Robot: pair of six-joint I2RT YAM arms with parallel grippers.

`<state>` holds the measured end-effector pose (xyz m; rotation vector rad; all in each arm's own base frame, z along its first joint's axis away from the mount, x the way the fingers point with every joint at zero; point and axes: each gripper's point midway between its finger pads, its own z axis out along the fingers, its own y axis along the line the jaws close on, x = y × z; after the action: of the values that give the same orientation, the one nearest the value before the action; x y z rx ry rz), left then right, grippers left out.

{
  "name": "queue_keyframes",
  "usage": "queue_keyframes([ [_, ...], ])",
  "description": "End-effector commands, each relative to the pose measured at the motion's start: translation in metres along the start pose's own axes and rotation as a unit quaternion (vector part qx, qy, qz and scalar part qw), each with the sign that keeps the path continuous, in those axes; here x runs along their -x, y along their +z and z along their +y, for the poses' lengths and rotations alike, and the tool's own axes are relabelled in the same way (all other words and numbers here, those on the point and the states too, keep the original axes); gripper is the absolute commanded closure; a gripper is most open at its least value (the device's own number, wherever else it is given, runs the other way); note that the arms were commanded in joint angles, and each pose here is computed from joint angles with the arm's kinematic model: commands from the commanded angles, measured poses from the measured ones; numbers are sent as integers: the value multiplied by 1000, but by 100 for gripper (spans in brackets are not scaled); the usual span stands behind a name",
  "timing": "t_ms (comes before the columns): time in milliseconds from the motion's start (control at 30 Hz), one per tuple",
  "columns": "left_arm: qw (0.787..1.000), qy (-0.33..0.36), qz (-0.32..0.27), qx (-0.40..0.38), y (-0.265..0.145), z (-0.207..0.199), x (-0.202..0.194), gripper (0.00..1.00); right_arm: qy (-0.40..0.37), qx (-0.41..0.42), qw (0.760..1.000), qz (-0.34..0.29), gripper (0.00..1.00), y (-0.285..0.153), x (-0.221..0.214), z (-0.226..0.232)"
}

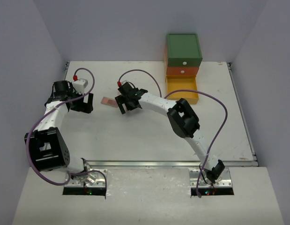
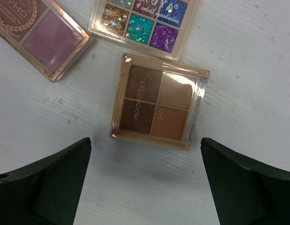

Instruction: Organize the makeup

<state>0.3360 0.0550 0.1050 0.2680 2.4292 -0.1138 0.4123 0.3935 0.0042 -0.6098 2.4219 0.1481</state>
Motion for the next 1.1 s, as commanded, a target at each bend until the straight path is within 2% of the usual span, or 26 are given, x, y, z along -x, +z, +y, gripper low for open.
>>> queue_keyframes([
  [0, 999, 15, -35, 6, -7, 3, 16, 0, 18, -1, 1000, -13, 1, 9, 10, 1],
  [233, 999, 15, -34, 6, -8, 3, 15, 0, 96, 24, 995, 7, 1, 21, 8, -15],
  [367, 999, 16, -36, 9, -8, 5, 16, 0, 86, 17, 996, 10, 1, 25, 5, -19],
  [600, 999, 17, -41, 10, -9, 6, 20, 0, 59, -9, 997, 42, 7, 34, -15, -27],
  [767, 999, 18, -41, 11, -11, 7, 22, 0, 59, 32, 997, 42, 8, 39, -12, -12],
  [900, 999, 18, -41, 13, -12, 9, 22, 0, 69, 24, 996, 56, 8, 44, -18, -12],
  [967, 999, 19, -41, 14, -12, 10, 23, 0, 68, 10, 996, 62, 10, 46, -25, -17],
  [1067, 999, 19, -42, 14, -12, 10, 24, 0, 64, 4, 995, 70, 21, 47, -33, -19],
])
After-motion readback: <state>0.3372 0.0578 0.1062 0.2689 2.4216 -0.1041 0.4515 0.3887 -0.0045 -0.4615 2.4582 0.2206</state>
